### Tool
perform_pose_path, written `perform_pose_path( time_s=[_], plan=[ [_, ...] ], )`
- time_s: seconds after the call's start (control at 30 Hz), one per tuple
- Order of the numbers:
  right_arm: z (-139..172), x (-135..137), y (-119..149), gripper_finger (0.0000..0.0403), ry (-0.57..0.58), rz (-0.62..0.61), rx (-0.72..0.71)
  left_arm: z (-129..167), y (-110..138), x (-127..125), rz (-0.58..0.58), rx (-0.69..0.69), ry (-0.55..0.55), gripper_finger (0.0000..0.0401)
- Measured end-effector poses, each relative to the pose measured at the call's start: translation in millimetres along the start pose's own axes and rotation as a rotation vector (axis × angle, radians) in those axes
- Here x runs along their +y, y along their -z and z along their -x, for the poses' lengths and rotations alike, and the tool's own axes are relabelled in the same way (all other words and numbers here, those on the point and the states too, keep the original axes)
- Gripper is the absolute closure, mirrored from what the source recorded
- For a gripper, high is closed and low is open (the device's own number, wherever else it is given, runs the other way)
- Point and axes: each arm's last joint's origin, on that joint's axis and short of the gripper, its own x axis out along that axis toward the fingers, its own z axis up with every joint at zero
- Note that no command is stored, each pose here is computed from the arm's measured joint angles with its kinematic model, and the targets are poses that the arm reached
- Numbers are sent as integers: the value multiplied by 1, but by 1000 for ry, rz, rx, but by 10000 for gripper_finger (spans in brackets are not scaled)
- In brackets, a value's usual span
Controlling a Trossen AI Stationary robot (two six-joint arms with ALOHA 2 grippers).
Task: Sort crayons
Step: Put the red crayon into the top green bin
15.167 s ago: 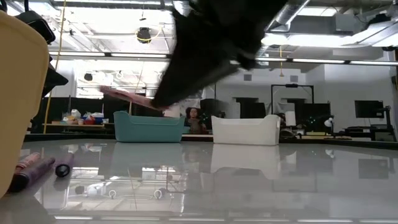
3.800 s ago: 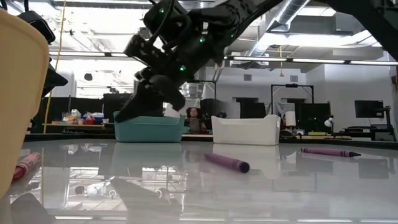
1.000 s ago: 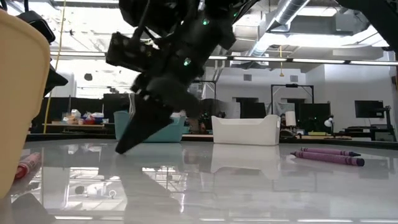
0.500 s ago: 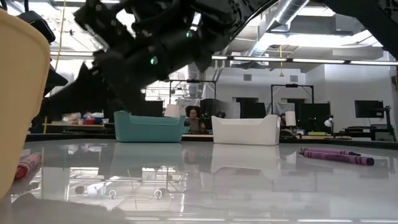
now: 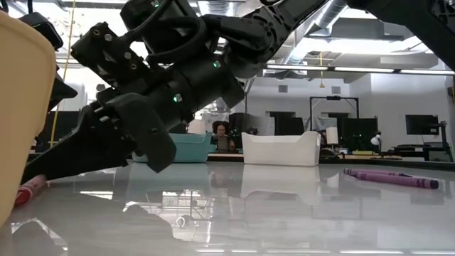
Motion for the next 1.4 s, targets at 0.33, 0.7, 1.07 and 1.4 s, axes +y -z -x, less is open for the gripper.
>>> perform_pose_path(
  time_s=[0.33,0.7,1.07,1.4],
  plan=[
    [5,4,5,403,-42,-48,118,0,0,0,0,1,0,173],
    [16,8,5,403,-77,-76,220,0,0,0,0,1,1,173],
    [37,10,-5,403,-89,-84,326,0,0,0,0,1,1,173],
    [68,20,-24,403,14,-39,491,0,0,0,0,0,0,173]
  ],
)
